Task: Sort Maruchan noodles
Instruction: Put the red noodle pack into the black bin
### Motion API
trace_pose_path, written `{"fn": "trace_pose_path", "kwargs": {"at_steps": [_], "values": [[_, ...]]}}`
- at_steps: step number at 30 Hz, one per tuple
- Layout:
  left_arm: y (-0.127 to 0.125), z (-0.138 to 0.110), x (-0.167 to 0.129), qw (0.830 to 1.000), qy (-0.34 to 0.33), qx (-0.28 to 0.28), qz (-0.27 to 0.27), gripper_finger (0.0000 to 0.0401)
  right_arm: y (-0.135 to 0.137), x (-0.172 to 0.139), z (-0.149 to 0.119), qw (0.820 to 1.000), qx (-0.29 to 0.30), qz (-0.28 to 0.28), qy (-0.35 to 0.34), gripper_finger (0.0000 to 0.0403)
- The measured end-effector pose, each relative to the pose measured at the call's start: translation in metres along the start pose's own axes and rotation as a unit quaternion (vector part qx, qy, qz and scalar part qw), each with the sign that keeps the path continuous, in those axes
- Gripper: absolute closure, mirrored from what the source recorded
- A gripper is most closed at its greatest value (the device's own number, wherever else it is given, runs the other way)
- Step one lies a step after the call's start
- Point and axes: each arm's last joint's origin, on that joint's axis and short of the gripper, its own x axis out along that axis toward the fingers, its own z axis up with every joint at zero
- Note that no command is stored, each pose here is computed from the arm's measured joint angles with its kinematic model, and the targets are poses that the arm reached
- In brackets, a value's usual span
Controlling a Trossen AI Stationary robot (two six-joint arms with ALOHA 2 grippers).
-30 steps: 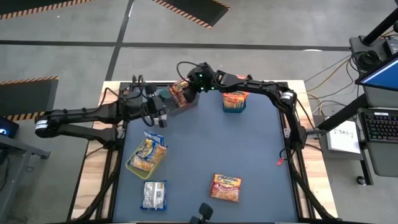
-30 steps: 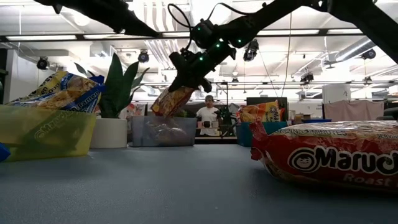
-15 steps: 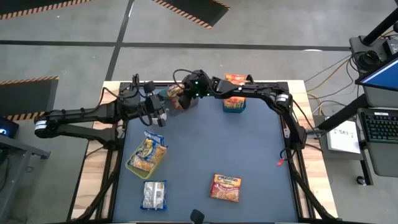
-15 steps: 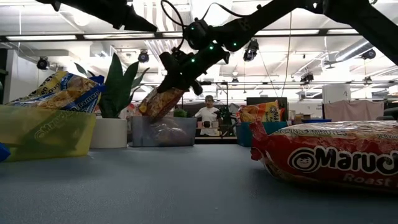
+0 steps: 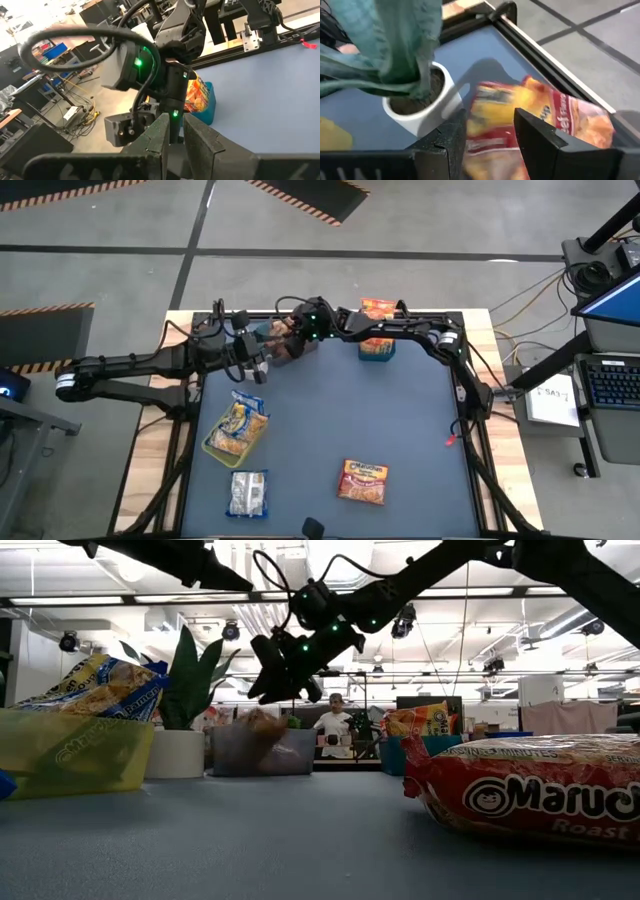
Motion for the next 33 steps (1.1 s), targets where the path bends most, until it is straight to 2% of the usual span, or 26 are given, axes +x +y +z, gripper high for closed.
{"fn": "trace_pose_path", "kwargs": {"at_steps": [6, 9, 13, 17, 20, 22, 24, 27, 33], "values": [[0.0, 0.0, 0.0, 1.0, 0.0, 0.0, 0.0, 0.0362, 0.002, 0.0, 0.0, 1.0, 0.0, 0.005, -0.002, 0.0244], [0.0, 0.0, 0.0, 1.0, 0.0, 0.0, 0.0, 0.0362, 0.003, 0.0, 0.0, 1.0, -0.004, 0.028, 0.001, 0.0244], [0.0, 0.0, 0.0, 1.0, 0.0, 0.0, 0.0, 0.0362, 0.0, -0.001, 0.001, 1.0, -0.005, 0.005, -0.002, 0.0251], [0.0, 0.0, 0.0, 1.0, 0.001, 0.0, -0.001, 0.0362, -0.016, -0.006, 0.004, 0.998, 0.013, -0.058, -0.001, 0.0287], [0.0, -0.001, 0.0, 1.0, 0.003, 0.001, -0.002, 0.0362, -0.03, -0.007, 0.0, 0.994, 0.007, -0.104, 0.024, 0.0332], [-0.001, -0.001, 0.0, 1.0, 0.004, 0.001, -0.002, 0.0362, -0.035, -0.005, -0.006, 0.993, 0.004, -0.112, 0.043, 0.0365], [-0.001, -0.001, 0.0, 1.0, 0.004, 0.001, -0.003, 0.0362, -0.035, -0.005, -0.011, 0.991, 0.001, -0.113, 0.066, 0.0386], [-0.001, -0.001, 0.0, 1.0, 0.004, 0.001, -0.003, 0.0362, -0.031, -0.002, -0.014, 0.992, -0.007, -0.105, 0.07, 0.039], [0.0, -0.001, 0.0, 1.0, 0.003, 0.001, -0.002, 0.0362, -0.018, 0.006, -0.022, 0.996, 0.008, -0.041, 0.08, 0.039]]}}
